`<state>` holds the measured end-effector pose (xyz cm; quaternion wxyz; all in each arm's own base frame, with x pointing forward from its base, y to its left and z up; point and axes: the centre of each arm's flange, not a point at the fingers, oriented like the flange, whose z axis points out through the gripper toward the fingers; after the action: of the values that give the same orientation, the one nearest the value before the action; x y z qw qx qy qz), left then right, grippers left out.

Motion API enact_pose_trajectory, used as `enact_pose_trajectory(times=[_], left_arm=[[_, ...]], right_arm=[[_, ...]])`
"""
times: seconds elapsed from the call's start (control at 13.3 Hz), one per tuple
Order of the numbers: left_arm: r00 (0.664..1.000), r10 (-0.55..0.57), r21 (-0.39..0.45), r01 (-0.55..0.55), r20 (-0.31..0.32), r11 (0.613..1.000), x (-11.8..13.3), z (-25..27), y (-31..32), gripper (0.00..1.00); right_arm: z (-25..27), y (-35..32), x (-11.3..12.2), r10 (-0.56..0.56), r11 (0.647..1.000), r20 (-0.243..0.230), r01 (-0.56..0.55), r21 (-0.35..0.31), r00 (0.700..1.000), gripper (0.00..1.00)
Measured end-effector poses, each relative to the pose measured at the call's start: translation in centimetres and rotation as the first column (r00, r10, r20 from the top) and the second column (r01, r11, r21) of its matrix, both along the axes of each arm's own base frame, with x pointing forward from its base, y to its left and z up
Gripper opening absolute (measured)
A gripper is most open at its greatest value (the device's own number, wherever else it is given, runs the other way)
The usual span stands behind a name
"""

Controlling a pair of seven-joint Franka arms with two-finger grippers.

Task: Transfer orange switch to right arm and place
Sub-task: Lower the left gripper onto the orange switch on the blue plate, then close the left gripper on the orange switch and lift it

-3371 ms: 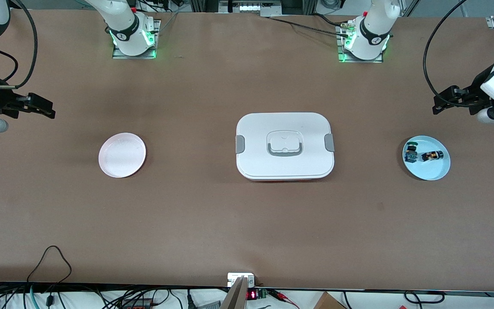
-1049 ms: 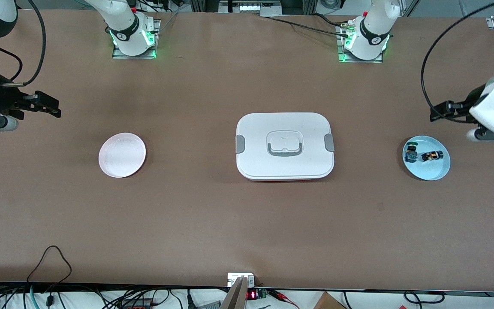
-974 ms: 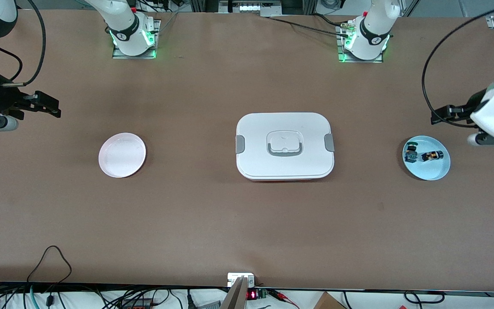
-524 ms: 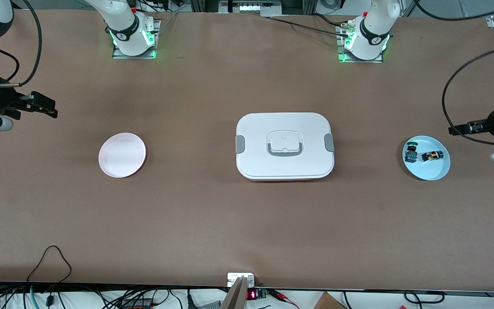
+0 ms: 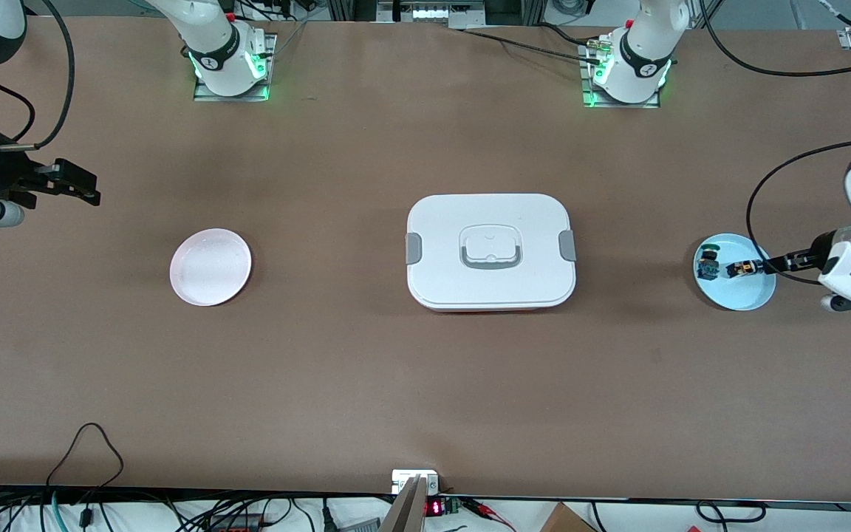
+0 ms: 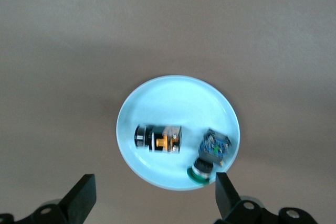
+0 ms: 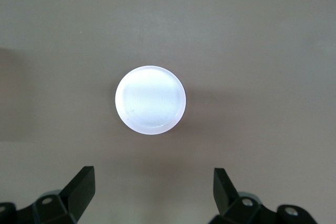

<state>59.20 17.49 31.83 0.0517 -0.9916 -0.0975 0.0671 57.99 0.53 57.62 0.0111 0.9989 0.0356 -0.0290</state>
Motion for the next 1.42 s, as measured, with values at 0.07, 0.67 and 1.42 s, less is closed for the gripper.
enact_pose_trajectory(times=[0.07, 0.67, 1.42], left_arm=[[0.999, -0.012, 0.006, 0.011, 0.043, 1.000, -0.5, -1.4, 0.5, 1.00], [0.980, -0.022, 0.013, 0.020, 0.199, 1.000, -5.8, -11.1, 2.3, 1.00], [0.985, -0.012, -0.001, 0.013, 0.171, 1.000, -6.4, -13.1, 2.4, 1.00]], right_arm=[[0.0, -0.3, 0.0, -0.005, 1.000, 0.000, 0.005, 0.000, 1.000, 1.00], [0.0, -1.1, 0.0, -0.020, 1.000, 0.000, 0.020, -0.001, 1.000, 1.00], [0.0, -1.1, 0.0, -0.020, 1.000, 0.005, 0.020, 0.000, 1.000, 1.00]])
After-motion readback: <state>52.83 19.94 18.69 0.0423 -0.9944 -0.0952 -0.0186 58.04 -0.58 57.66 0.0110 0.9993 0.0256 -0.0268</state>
